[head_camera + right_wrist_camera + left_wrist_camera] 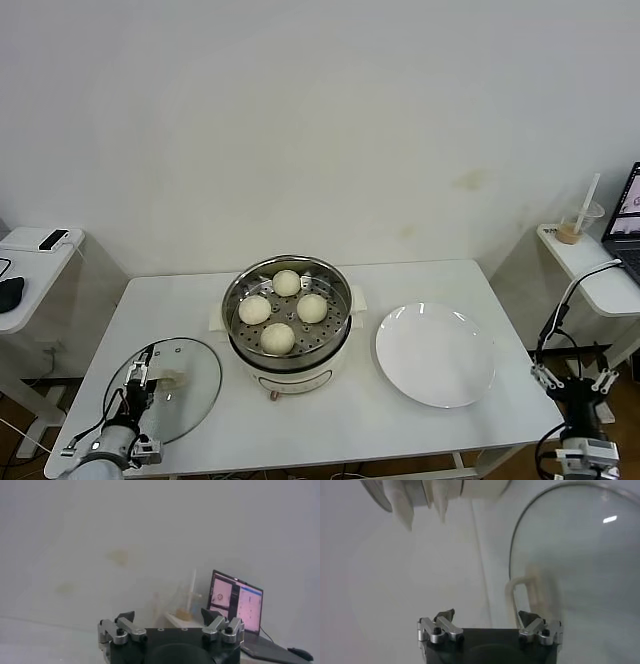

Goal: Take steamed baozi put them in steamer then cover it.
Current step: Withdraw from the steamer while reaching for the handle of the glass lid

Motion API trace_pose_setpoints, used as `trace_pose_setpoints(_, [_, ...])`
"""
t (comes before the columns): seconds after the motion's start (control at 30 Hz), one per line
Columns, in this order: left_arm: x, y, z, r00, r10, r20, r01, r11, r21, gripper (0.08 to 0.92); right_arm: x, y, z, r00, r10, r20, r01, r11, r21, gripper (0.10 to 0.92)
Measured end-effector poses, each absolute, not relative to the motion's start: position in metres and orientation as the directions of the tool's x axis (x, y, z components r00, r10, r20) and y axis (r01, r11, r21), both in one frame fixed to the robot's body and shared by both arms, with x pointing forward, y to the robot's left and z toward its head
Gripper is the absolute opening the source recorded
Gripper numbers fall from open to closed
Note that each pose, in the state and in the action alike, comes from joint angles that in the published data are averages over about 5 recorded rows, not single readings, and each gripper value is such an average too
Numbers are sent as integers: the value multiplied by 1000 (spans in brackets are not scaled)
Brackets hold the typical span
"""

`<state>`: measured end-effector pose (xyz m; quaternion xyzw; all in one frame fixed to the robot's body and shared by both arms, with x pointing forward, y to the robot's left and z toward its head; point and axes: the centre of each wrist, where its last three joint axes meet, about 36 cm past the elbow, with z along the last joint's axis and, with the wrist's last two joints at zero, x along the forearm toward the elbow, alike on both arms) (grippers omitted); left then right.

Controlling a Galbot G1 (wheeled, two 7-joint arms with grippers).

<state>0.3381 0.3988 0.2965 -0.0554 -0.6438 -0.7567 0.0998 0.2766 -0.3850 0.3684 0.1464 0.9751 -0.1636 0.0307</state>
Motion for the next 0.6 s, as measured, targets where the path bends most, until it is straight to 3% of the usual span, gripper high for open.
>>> trace_pose_setpoints(0.3, [346,398,290,-971,-94,219,229,-120,966,787,276,-380,367,-958,266,-104,285,906,-312,823])
trace_pose_setpoints(0.6, [347,399,285,-971,-105,216,225,-87,970,533,277,-374,366,-963,252,-101,271,911,-310,823])
